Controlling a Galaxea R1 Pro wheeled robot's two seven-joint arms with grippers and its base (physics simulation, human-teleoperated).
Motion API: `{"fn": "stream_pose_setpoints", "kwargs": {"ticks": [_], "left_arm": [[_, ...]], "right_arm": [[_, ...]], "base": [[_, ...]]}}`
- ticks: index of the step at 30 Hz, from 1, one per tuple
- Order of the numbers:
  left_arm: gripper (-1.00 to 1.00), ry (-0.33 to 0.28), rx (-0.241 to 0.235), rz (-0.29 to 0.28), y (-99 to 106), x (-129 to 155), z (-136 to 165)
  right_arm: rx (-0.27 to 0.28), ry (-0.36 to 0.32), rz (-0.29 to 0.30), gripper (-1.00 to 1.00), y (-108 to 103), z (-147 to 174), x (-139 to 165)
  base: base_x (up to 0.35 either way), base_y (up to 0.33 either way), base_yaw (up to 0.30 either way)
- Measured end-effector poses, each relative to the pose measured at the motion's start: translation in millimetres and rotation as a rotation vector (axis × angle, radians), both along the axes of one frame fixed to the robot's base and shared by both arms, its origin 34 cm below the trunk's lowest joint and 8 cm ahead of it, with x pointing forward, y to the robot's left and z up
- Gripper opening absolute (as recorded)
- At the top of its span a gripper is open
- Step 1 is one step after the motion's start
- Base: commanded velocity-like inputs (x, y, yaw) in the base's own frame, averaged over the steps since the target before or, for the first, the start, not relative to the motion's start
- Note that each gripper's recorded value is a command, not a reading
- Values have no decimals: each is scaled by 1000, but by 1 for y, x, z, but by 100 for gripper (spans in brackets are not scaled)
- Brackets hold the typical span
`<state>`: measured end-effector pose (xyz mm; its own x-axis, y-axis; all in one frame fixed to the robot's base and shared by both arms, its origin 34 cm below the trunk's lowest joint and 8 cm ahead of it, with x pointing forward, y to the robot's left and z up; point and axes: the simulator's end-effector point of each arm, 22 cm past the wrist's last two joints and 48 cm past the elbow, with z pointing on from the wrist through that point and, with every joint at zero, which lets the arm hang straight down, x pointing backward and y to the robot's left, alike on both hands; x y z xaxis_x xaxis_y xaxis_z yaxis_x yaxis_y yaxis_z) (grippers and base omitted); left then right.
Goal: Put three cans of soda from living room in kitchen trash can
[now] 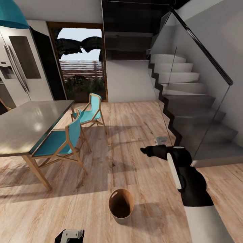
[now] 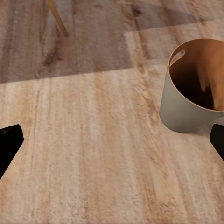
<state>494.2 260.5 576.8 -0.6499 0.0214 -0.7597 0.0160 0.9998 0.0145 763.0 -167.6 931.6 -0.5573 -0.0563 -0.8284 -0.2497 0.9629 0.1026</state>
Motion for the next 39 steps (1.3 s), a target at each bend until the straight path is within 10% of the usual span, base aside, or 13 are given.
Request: {"fn": "stream_pose_setpoints", "kwargs": {"ticks": [12,39], "left_arm": [[100,-2,1,0,1,1,1],[100,1,2,6,3,0,0]], "right_arm": [[-104,427,-41,100,-12,-65,70],[-278,741,-135,100,-52,-144,13]], "base": [[0,0,0],[0,0,0]]}}
